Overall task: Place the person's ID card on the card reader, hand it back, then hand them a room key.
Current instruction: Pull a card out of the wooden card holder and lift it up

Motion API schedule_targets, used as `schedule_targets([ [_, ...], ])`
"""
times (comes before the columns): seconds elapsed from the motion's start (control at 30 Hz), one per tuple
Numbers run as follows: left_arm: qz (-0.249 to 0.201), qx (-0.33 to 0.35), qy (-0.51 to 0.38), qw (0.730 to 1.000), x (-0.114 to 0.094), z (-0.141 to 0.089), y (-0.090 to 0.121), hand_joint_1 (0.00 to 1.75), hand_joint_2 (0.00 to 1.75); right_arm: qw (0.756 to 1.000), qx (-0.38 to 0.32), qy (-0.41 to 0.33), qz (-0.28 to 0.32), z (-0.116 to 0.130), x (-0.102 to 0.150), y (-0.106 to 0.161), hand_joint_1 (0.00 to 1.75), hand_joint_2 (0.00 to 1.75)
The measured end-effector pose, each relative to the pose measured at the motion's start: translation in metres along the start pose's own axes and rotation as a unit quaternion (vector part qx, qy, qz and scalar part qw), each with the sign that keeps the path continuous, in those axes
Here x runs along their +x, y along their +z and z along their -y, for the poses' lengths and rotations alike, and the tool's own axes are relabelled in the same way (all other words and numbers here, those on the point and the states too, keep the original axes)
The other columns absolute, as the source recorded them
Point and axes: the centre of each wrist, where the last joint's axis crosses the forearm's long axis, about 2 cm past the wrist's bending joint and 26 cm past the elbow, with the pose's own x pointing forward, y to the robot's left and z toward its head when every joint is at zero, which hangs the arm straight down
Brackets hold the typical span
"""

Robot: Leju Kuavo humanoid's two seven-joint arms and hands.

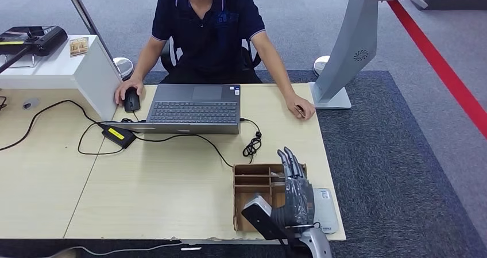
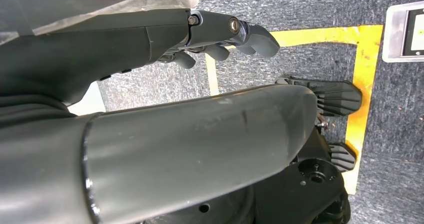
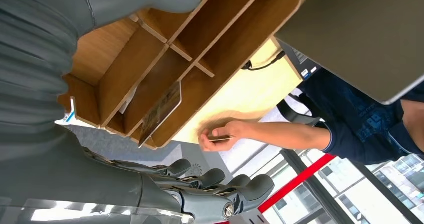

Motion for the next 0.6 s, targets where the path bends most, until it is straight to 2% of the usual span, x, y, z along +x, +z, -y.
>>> schedule_targets([
  [0.6,0.0,0.0,-0.002,1.0,0.0,-0.0002,0.0001,0.0,0.0,0.999,0.005,0.033,0.012,-0.0037,-0.0063,0.0031,0.0,1.75],
])
